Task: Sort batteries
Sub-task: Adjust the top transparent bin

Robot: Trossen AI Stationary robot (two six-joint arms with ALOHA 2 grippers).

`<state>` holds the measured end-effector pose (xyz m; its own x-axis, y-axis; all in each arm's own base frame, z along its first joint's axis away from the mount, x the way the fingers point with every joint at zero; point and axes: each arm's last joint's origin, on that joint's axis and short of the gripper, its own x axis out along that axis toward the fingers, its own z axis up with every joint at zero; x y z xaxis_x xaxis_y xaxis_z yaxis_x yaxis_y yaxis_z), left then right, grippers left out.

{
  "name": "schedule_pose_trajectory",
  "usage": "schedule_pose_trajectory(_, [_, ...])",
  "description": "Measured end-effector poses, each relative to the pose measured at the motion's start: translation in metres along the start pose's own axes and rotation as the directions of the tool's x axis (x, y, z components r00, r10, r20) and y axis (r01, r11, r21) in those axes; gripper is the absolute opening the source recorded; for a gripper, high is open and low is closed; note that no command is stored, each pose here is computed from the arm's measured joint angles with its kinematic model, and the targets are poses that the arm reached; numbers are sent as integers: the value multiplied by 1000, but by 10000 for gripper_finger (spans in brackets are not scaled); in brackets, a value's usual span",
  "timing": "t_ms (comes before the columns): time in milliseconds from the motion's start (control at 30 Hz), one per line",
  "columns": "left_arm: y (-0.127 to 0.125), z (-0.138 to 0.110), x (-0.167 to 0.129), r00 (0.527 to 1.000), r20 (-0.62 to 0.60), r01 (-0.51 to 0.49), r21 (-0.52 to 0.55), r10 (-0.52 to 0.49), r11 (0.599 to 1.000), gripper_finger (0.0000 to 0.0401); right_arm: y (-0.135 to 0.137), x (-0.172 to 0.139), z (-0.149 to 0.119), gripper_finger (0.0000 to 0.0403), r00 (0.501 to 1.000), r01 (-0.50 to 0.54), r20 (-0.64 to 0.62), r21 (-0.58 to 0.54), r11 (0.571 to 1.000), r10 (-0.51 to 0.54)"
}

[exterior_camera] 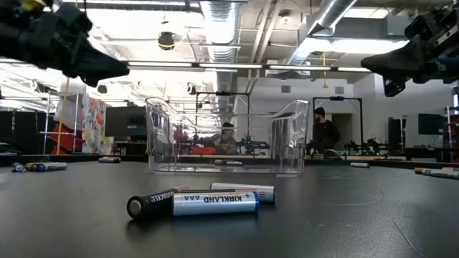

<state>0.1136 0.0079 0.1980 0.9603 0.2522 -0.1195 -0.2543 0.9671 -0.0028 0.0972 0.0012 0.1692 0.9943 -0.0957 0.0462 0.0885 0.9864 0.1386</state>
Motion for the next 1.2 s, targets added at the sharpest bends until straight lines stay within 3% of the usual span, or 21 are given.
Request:
schedule_pose_trajectory(333, [-6,43,39,985,-123,-140,-174,120,975,87,0,0,0,14,1000,0,0,0,1000,0])
schedule_pose_trajectory(700, [-12,102,81,984,-104,-160,-165,144,973,87,0,0,0,14,1000,0,0,0,1000,0])
schedule_pose_trajectory(900, [-15,110,96,982,-119,-163,-159,145,974,87,0,0,0,14,1000,0,0,0,1000,0])
schedule_pose_trajectory(1200, [-18,96,112,970,-192,-174,-122,149,977,89,0,0,0,14,1000,0,0,0,1000,0])
